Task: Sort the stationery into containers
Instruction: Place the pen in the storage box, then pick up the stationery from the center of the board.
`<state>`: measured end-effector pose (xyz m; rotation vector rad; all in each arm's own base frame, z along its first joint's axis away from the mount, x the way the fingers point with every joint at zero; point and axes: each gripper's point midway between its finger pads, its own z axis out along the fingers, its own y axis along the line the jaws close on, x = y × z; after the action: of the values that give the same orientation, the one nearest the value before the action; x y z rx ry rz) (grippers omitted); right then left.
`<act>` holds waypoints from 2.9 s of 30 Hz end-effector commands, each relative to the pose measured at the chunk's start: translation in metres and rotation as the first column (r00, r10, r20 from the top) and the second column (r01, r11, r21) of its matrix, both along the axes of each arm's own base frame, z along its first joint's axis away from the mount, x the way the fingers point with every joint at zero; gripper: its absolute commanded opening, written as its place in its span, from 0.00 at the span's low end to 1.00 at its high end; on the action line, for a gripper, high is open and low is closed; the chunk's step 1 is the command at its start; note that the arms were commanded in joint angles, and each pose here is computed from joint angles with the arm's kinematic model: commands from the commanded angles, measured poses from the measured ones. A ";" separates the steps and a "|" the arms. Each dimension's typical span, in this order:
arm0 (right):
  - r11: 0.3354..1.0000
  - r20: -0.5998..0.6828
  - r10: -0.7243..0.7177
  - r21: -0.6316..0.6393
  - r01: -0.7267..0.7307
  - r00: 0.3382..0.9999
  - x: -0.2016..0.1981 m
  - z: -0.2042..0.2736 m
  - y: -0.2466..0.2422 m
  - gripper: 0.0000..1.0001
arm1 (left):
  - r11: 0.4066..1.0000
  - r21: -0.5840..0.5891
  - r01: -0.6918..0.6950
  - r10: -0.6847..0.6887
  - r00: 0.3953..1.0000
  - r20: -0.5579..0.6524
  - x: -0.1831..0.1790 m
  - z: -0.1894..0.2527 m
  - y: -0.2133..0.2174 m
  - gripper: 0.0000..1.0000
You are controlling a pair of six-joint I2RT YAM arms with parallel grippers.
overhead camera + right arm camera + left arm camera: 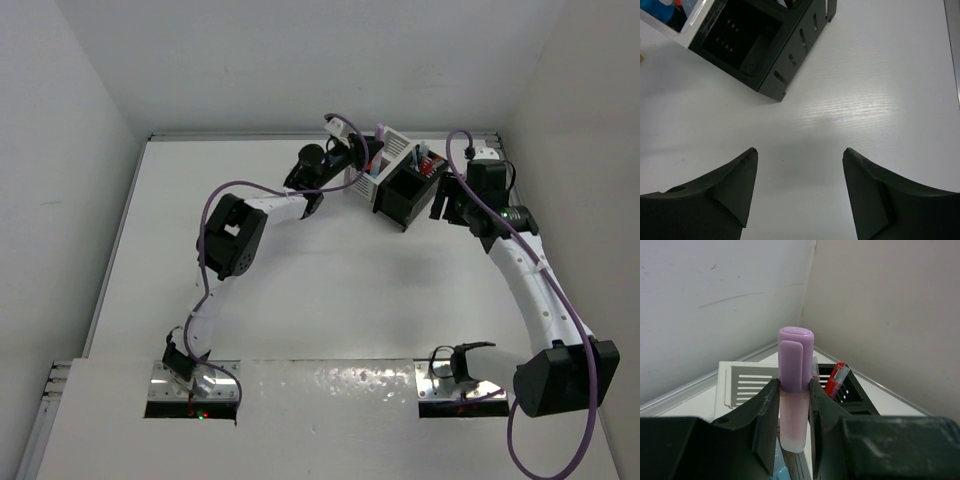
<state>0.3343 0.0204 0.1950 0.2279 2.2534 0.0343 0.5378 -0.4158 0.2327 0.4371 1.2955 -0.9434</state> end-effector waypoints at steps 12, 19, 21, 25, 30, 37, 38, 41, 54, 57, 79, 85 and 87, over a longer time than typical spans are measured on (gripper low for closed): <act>0.998 0.008 -0.004 -0.063 0.005 1.000 -0.004 0.025 -0.014 0.69 | 0.980 0.145 -0.134 0.128 0.990 0.052 0.008 -0.056 0.010 0.02; 0.999 0.022 -0.002 -0.046 0.003 1.000 -0.007 0.030 -0.012 0.69 | 0.969 0.203 -0.139 0.132 0.990 0.049 0.006 -0.070 0.012 0.55; 0.999 0.036 0.000 -0.037 0.002 0.999 -0.007 0.034 -0.010 0.69 | 0.969 0.196 -0.152 0.140 0.987 0.076 0.009 -0.059 0.012 0.69; 0.998 0.062 0.057 -0.013 -0.057 0.996 -0.006 0.044 0.000 0.69 | 0.970 0.154 -0.188 0.160 0.971 0.178 0.021 0.001 0.014 0.86; 0.975 0.092 0.221 -0.023 -0.220 0.971 0.007 0.058 0.028 0.66 | 0.963 0.089 -0.254 0.232 0.951 0.206 0.034 0.103 0.043 0.94; 0.900 0.234 0.421 0.013 -0.436 0.877 0.074 0.107 0.118 0.30 | 0.811 0.269 -0.519 0.516 0.852 0.086 0.029 0.177 0.154 0.60; 0.877 0.245 0.459 0.028 -0.480 0.854 0.085 0.104 0.141 0.38 | 0.772 0.296 -0.563 0.574 0.817 0.058 0.032 0.173 0.183 0.54; 0.846 0.302 0.497 0.042 -0.532 0.814 0.109 0.113 0.179 0.70 | 0.704 0.380 -0.600 0.669 0.740 -0.071 0.006 0.163 0.245 0.49; 0.831 0.204 0.523 0.095 -0.548 0.828 0.211 0.000 0.324 0.95 | 0.552 0.569 -0.609 0.822 0.513 -0.248 -0.109 0.051 0.394 0.74; 0.864 0.181 0.484 0.054 -0.500 0.856 0.222 -0.044 0.324 0.95 | 0.579 0.586 -0.567 0.801 0.530 -0.278 -0.118 0.029 0.390 0.74; 0.948 0.213 0.304 0.029 -0.317 0.928 0.262 -0.165 0.353 0.72 | 0.565 0.588 -0.579 0.819 0.481 -0.313 -0.117 0.010 0.404 0.76; 0.955 0.229 0.284 0.018 -0.296 0.931 0.266 -0.163 0.349 0.30 | 0.576 0.574 -0.582 0.814 0.476 -0.334 -0.112 0.009 0.407 0.77; 0.944 0.260 0.309 0.032 -0.328 0.915 0.266 -0.148 0.355 0.22 | 0.579 0.572 -0.581 0.812 0.476 -0.338 -0.112 0.008 0.407 0.77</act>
<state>0.5883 0.3618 0.0071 -0.1222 2.1243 0.2448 0.4167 -0.0099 0.2262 -0.1491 2.0737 -0.0123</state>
